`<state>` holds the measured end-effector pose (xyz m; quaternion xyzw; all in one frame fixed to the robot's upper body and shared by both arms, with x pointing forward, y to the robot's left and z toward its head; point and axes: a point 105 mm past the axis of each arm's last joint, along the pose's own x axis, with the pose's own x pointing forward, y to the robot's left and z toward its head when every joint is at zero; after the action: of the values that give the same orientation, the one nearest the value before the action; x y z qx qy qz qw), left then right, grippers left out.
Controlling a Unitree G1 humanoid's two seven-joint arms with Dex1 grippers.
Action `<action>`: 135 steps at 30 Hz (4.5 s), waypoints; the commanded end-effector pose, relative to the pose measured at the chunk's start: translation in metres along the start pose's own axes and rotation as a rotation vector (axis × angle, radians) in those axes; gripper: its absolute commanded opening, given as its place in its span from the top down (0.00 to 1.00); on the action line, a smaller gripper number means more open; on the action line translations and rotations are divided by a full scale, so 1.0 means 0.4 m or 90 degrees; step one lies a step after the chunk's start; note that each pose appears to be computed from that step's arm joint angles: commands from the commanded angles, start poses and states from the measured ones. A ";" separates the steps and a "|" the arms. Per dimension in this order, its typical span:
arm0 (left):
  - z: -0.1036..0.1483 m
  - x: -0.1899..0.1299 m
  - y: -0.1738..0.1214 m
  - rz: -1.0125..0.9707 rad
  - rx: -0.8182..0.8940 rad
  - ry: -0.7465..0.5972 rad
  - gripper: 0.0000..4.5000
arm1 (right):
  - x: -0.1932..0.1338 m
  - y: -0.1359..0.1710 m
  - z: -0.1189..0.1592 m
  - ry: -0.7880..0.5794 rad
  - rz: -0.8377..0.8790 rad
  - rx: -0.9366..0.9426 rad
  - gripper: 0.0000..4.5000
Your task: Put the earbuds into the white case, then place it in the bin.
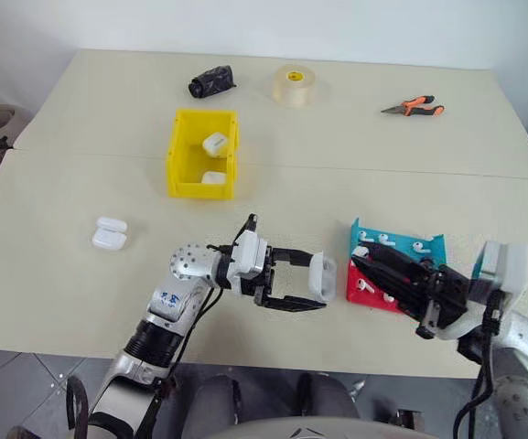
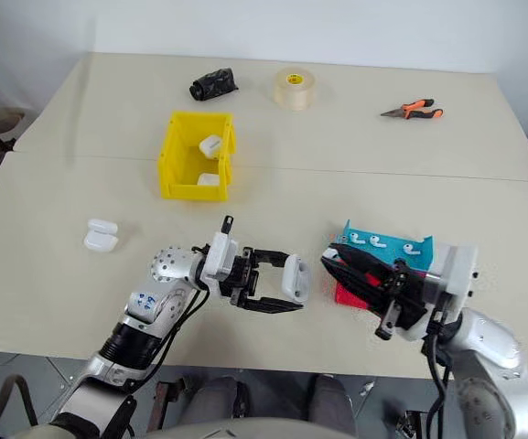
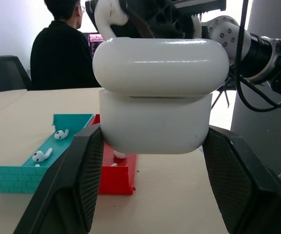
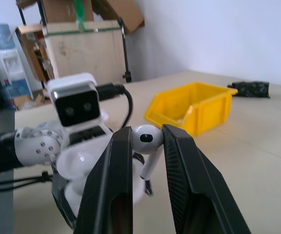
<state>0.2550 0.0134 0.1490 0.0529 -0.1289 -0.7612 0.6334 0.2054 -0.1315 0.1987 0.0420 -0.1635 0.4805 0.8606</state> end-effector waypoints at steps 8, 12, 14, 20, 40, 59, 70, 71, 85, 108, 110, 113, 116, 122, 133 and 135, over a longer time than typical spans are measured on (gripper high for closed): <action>0.047 0.015 -0.009 -0.010 0.007 -0.045 0.40 | 0.047 0.031 -0.015 -0.055 0.007 -0.018 0.88; 0.056 0.015 -0.006 -0.001 0.011 -0.055 0.40 | 0.042 0.021 -0.035 -0.047 0.002 -0.025 0.88; 0.057 0.016 -0.006 0.000 0.012 -0.056 0.40 | 0.037 0.015 -0.039 -0.045 -0.003 -0.028 0.88; 0.061 0.016 -0.004 0.009 0.014 -0.063 0.40 | 0.026 0.009 -0.049 -0.039 -0.009 -0.032 0.88; 0.079 0.017 -0.003 0.008 0.023 -0.090 0.40 | 0.017 0.004 -0.087 0.008 0.011 -0.014 0.88; 0.040 -0.009 0.000 0.032 0.022 -0.033 0.40 | -0.063 -0.083 -0.006 0.057 -0.036 -0.088 0.01; 0.006 -0.043 0.011 0.084 0.038 0.010 0.40 | -0.423 -0.227 0.005 0.281 -0.239 -0.230 0.01; 0.006 -0.042 0.013 0.087 0.041 0.009 0.40 | -0.445 -0.234 0.004 0.291 -0.257 -0.227 0.01; 0.006 -0.015 0.016 0.084 0.053 -0.004 0.40 | -0.267 -0.319 0.026 0.447 -0.108 -0.269 0.01; 0.009 -0.001 0.027 0.105 0.074 -0.010 0.40 | -0.153 -0.469 -0.041 0.894 0.027 -0.239 0.01; 0.009 0.000 0.026 0.103 0.074 -0.011 0.40 | -0.149 -0.479 -0.045 0.902 0.037 -0.253 0.01; 0.009 0.006 0.018 0.093 0.071 -0.014 0.40 | -0.139 -0.487 -0.053 0.910 0.051 -0.259 0.01; 0.010 0.010 0.012 0.088 0.068 -0.017 0.40 | -0.140 -0.493 -0.063 0.923 0.063 -0.260 0.01; 0.013 0.007 0.008 0.091 0.067 -0.017 0.40 | -0.151 -0.492 -0.079 0.944 0.083 -0.256 0.01; 0.017 0.004 0.009 0.100 0.067 -0.016 0.40 | -0.151 -0.489 -0.104 0.956 0.097 -0.249 0.10; 0.017 0.003 0.010 0.101 0.066 -0.016 0.40 | -0.155 -0.487 -0.108 0.961 0.100 -0.247 0.21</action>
<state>0.2618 0.0136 0.1470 0.0657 -0.1577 -0.7012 0.6922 0.3494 -0.2757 0.1522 -0.4513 0.3855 0.4041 0.6960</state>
